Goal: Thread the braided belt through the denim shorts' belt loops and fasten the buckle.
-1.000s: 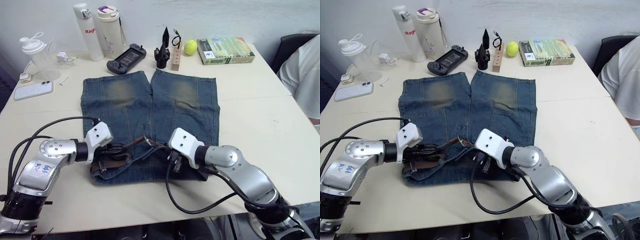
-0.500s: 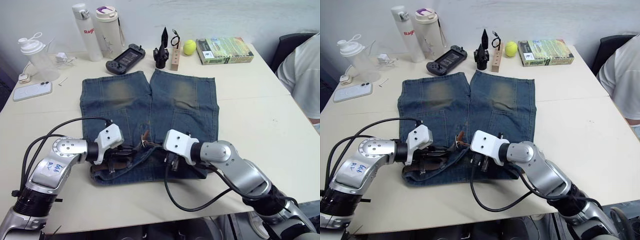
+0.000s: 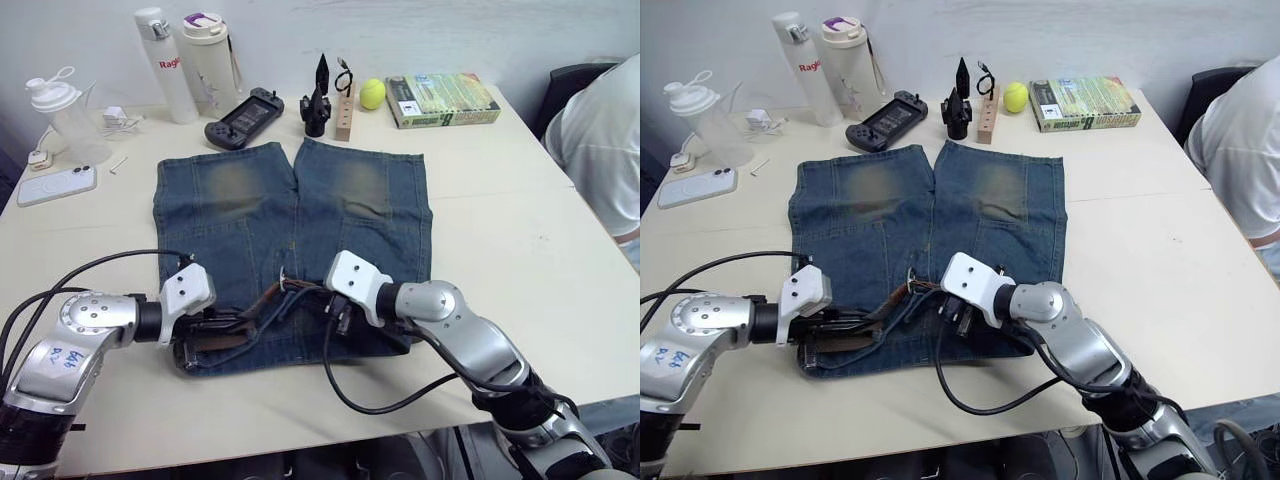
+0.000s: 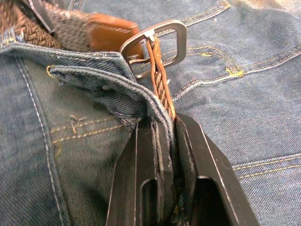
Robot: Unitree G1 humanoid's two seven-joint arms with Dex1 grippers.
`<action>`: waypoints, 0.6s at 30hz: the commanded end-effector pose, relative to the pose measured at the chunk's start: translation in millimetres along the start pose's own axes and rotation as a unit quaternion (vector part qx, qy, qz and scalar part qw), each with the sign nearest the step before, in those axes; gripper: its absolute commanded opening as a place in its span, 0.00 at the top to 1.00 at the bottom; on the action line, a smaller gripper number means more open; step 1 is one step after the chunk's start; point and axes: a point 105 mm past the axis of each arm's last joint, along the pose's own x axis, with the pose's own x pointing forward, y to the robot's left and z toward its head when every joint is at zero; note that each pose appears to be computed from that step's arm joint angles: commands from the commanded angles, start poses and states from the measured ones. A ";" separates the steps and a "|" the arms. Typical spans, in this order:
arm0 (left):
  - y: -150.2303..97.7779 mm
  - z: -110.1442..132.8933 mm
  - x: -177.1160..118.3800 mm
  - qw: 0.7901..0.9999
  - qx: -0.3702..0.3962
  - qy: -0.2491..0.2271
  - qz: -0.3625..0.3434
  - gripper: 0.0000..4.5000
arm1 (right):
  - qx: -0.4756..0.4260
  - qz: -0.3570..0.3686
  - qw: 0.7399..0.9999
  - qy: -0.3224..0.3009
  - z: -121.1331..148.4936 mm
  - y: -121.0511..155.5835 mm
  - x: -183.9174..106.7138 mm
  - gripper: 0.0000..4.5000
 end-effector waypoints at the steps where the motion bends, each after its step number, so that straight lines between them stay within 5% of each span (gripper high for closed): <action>1: -8.4 0.6 -2.9 1.000 -0.006 -0.005 -0.008 1.00 | 0.022 -0.064 0.998 -0.019 5.2 -26.5 -11.9 0.98; 10: -26.1 3.7 2.1 0.999 0.017 0.001 -0.043 1.00 | 0.036 -0.081 0.996 -0.010 4.1 -32.0 -12.6 0.98; 18: -15.7 10.1 16.5 1.000 0.020 -0.011 -0.015 1.00 | 0.022 -0.050 0.998 -0.030 17.7 -18.6 -9.7 0.98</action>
